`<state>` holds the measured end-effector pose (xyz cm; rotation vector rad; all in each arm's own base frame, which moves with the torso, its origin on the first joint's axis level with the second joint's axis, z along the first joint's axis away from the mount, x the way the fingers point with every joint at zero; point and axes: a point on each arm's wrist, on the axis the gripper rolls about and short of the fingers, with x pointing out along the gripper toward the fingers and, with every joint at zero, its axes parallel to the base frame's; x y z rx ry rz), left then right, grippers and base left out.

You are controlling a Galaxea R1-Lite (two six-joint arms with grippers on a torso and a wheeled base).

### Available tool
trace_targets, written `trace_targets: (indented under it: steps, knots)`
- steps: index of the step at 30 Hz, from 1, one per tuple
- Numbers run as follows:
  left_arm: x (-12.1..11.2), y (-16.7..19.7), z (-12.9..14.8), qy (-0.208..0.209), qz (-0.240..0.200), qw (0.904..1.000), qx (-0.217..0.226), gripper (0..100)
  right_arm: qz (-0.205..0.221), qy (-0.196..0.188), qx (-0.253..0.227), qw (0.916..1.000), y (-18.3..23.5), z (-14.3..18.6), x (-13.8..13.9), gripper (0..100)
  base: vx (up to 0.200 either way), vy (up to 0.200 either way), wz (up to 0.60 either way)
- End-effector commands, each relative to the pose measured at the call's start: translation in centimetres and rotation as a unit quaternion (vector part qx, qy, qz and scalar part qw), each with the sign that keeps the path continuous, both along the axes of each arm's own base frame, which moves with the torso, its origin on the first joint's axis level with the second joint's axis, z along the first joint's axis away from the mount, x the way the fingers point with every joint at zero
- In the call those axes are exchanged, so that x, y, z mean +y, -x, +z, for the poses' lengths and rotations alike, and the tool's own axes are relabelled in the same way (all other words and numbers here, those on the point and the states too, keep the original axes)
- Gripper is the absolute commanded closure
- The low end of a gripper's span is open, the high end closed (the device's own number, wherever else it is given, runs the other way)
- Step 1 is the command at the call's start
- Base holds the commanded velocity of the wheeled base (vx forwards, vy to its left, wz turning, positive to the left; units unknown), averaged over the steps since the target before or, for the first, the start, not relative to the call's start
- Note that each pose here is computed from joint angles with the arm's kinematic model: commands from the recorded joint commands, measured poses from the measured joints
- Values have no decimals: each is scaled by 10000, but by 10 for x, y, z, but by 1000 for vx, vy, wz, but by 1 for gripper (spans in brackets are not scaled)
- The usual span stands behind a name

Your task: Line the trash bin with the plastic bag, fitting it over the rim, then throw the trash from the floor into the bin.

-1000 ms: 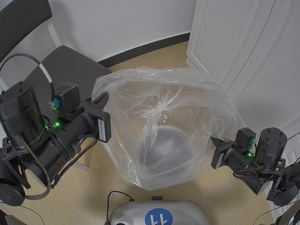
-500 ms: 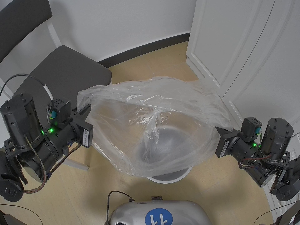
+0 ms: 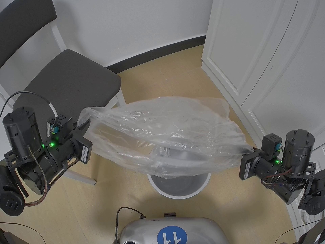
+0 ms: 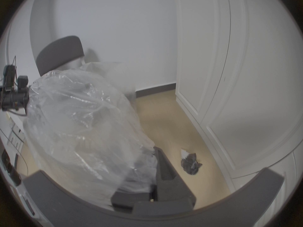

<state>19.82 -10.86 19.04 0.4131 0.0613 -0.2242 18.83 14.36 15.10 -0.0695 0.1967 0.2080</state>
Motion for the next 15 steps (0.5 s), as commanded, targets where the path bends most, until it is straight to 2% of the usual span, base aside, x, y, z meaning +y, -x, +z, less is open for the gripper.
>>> trace_targets:
  steps: [1,15]
  knots:
    - [4,-4,-3,-57,108,9999,48,100,-24,66,41,10000,12,13,-12,100,0,0,0]
    - [6,-8,-6,-90,200,9997,109,100,-44,606,309,9977,22,3,-24,100,0,0,0]
